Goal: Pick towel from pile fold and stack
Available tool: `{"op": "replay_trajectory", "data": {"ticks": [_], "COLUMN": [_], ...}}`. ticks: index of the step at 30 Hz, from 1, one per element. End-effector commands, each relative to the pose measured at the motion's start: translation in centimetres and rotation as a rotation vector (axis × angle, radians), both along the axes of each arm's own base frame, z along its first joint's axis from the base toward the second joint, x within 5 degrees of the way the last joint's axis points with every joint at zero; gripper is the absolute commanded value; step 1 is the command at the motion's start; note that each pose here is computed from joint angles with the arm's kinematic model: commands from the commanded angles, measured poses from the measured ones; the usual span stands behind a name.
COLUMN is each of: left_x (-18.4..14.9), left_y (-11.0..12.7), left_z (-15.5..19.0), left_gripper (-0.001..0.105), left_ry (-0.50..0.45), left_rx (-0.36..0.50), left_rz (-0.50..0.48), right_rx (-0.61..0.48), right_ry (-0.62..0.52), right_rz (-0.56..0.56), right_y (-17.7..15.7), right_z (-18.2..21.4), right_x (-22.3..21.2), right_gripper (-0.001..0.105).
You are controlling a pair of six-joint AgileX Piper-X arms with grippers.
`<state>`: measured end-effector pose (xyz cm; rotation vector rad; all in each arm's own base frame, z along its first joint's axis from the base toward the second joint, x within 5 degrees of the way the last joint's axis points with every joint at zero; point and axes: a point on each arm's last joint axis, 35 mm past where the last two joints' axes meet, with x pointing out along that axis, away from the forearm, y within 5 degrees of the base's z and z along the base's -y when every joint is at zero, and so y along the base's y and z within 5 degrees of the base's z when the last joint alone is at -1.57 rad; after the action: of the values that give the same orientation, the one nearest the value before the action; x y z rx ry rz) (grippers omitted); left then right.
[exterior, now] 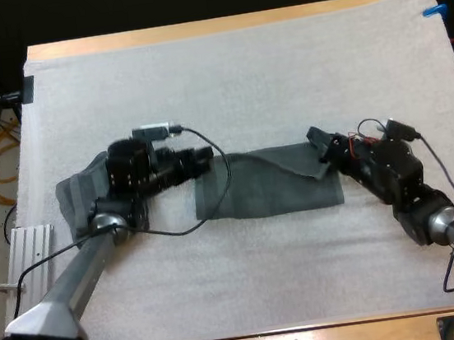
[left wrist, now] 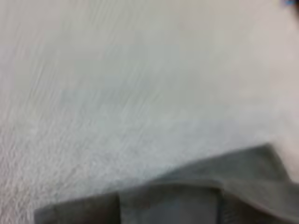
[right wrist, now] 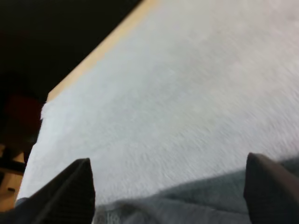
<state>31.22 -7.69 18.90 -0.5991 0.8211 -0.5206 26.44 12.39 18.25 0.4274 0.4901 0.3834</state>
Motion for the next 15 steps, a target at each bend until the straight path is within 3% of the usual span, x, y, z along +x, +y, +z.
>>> {"op": "replay_trajectory", "data": {"ticks": [1,4,10,15], "left_x": [0.1,-0.5,-4.1,-8.4], "left_y": [-0.1,0.1,1.2,2.2], "left_z": [2.3,5.6,11.9,15.6], "left_gripper": [0.055,0.062,0.063,0.063], "left_ry": [-0.068,-0.152,-0.274,-0.346], "left_rx": [0.008,0.095,0.327,0.351], "left_rz": [-0.035,-0.076,-0.075,-0.041], "right_rx": [-0.02,-0.114,-0.352,-0.434], "right_ry": [-0.053,-0.054,-0.043,0.036], "right_rz": [0.032,0.061,0.059,0.095], "right_y": [0.0,-0.1,-1.0,-1.9], "right_z": [1.5,3.0,7.4,10.6], "right_x": [0.3,0.2,-0.9,-2.9], "right_gripper": [0.066,0.066,0.066,0.066]}}
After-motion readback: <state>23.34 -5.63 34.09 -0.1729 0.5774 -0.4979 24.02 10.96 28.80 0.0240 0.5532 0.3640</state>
